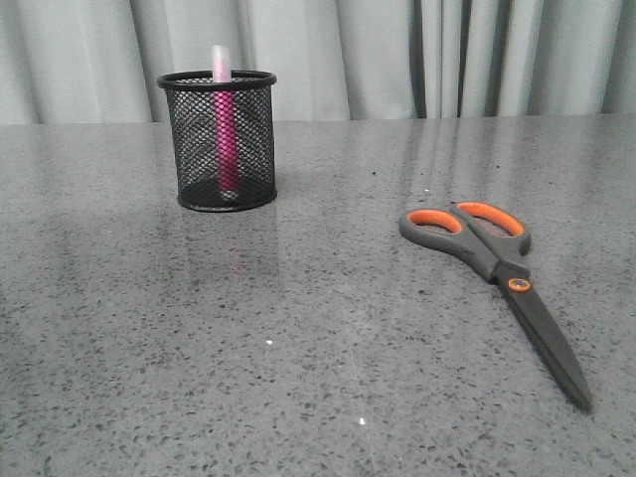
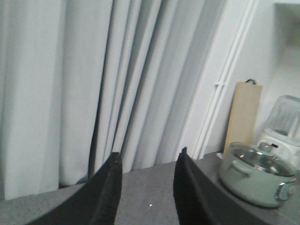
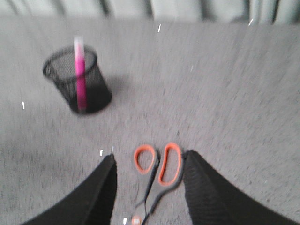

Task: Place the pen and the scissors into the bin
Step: 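Lower the right gripper onto the scissors handles and grasp them, then lift the scissors upright with the right gripper, handles up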

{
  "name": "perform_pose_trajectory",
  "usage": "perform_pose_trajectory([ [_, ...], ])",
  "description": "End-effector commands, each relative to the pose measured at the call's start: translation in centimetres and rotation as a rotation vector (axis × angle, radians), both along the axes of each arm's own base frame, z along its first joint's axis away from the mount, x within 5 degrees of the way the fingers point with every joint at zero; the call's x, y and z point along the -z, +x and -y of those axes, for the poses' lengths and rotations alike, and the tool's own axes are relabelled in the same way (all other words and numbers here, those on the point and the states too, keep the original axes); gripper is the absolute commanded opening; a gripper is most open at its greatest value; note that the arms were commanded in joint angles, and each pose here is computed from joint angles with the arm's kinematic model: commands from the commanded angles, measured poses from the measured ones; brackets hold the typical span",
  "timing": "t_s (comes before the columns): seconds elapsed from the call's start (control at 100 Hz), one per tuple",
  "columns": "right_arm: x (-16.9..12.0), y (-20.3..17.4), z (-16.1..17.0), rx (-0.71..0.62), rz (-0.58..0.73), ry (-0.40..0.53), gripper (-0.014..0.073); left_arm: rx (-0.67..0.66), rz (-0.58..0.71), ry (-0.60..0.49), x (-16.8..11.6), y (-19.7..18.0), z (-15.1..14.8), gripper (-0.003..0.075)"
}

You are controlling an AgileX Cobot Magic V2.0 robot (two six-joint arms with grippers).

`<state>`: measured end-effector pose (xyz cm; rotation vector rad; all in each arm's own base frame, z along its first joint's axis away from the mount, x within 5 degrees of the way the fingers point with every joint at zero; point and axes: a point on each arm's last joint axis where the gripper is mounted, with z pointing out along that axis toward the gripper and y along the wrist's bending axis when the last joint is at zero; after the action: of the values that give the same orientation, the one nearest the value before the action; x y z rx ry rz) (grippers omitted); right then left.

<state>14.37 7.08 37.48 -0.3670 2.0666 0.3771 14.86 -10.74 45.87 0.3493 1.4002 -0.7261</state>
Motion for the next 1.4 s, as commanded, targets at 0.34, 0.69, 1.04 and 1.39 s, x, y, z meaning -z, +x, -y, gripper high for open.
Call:
perform_pose_trajectory([
  [0.34,4.5,6.8,-5.8,-0.003,-0.522,-0.217,0.0402,0.027,0.151,-0.088,0.5,-8.2,-4.9,0.0211],
  [0.69,7.1,8.3,-7.0,0.005,-0.637,-0.241,0.0434,0.037,0.145,-0.112,0.9,-8.8,-5.3,0.0211],
  [1.04,9.9,10.3,-8.2,0.04,-0.683,-0.237,0.0382,0.044,0.139,-0.118,0.9,-8.8,-5.3,0.0211],
  [1.39,12.8,11.5,-8.9,0.051,-0.758,-0.283,0.0047,0.051,0.13,-0.132,0.9,-8.8,-5.2,0.0211],
])
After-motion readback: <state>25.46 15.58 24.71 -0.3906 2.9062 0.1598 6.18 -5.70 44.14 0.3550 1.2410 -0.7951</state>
